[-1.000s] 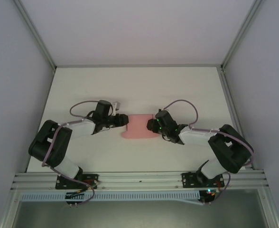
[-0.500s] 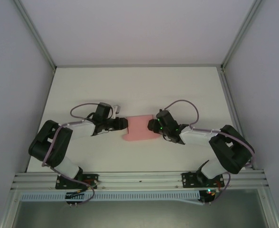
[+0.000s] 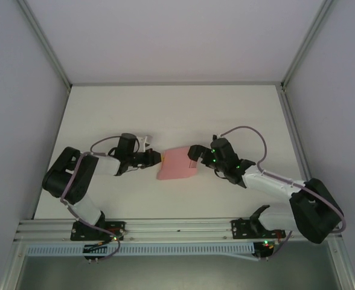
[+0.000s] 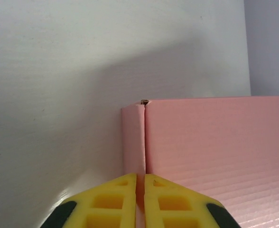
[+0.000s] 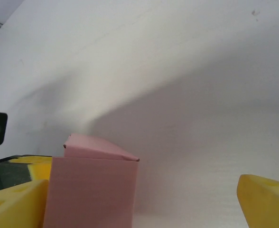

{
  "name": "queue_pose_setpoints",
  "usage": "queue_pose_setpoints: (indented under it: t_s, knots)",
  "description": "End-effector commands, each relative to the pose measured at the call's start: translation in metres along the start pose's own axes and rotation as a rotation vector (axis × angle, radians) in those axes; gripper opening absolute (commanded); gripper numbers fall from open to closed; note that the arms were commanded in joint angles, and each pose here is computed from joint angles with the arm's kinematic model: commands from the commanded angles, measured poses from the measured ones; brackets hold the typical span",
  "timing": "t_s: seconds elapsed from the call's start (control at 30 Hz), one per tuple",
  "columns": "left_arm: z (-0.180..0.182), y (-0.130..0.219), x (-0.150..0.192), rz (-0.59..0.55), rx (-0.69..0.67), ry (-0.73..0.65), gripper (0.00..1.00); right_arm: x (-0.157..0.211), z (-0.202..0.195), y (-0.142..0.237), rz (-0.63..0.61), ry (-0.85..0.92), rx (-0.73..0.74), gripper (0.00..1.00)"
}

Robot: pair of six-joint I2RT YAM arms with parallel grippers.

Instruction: Assemble paper box

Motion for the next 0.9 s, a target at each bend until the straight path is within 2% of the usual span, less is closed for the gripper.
queue_pose_setpoints:
  t_s: [0.0, 0.07, 0.2, 0.3, 0.4, 0.43, 0.47, 0.6, 0.67, 0.7, 0.77, 0.87]
  knots:
    - [0.01, 0.0, 0.016, 0.042, -0.017, 0.054, 0.1, 0.019, -0.011, 0.001, 0.093, -0.061, -0.011, 1.0]
    - [0.009, 0.002, 0.015, 0.037, -0.029, 0.034, 0.1, 0.023, -0.004, -0.002, 0.116, -0.074, -0.061, 0.98]
    - [0.008, 0.004, 0.014, 0.043, -0.047, 0.019, 0.1, 0.034, 0.023, -0.011, 0.221, -0.094, -0.179, 0.88]
    - [0.009, 0.003, 0.013, 0.042, -0.049, 0.024, 0.1, 0.038, 0.048, -0.013, 0.276, -0.147, -0.319, 0.78]
    - [0.007, 0.004, 0.013, 0.034, -0.045, 0.021, 0.12, 0.036, 0.061, -0.012, 0.281, -0.171, -0.391, 0.58]
    - [0.006, 0.004, 0.012, 0.029, -0.045, 0.014, 0.19, 0.035, 0.061, -0.012, 0.275, -0.179, -0.381, 0.49]
    - [0.004, 0.006, 0.009, 0.016, -0.046, -0.003, 0.28, 0.034, 0.059, -0.012, 0.271, -0.174, -0.364, 0.45]
    - [-0.015, 0.02, -0.014, -0.071, -0.062, -0.123, 0.63, 0.028, 0.044, -0.01, 0.234, -0.17, -0.256, 0.39]
    - [-0.032, 0.032, -0.029, -0.125, -0.102, -0.254, 0.85, 0.022, 0.038, -0.006, 0.205, -0.201, -0.211, 0.39]
    - [-0.041, 0.037, -0.037, -0.153, -0.141, -0.337, 0.99, 0.019, 0.037, -0.003, 0.195, -0.216, -0.201, 0.39]
    - [-0.063, 0.051, -0.05, -0.218, -0.238, -0.517, 1.0, 0.013, 0.033, 0.001, 0.172, -0.257, -0.18, 0.37]
    - [-0.098, 0.06, -0.05, -0.26, -0.291, -0.797, 1.0, 0.007, 0.027, 0.007, 0.178, -0.337, -0.15, 0.36]
Point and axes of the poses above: each hand's point on the last joint's axis, 136 mm out from that joint toward the fingers, its own y axis back along the fingers, its own z axis along the line the jaws close on, x = y × z, the point moved 1 cm from there along y, back along the fingers, and after that the axes turned 9 degrees about -y, right-handed, at the moved point
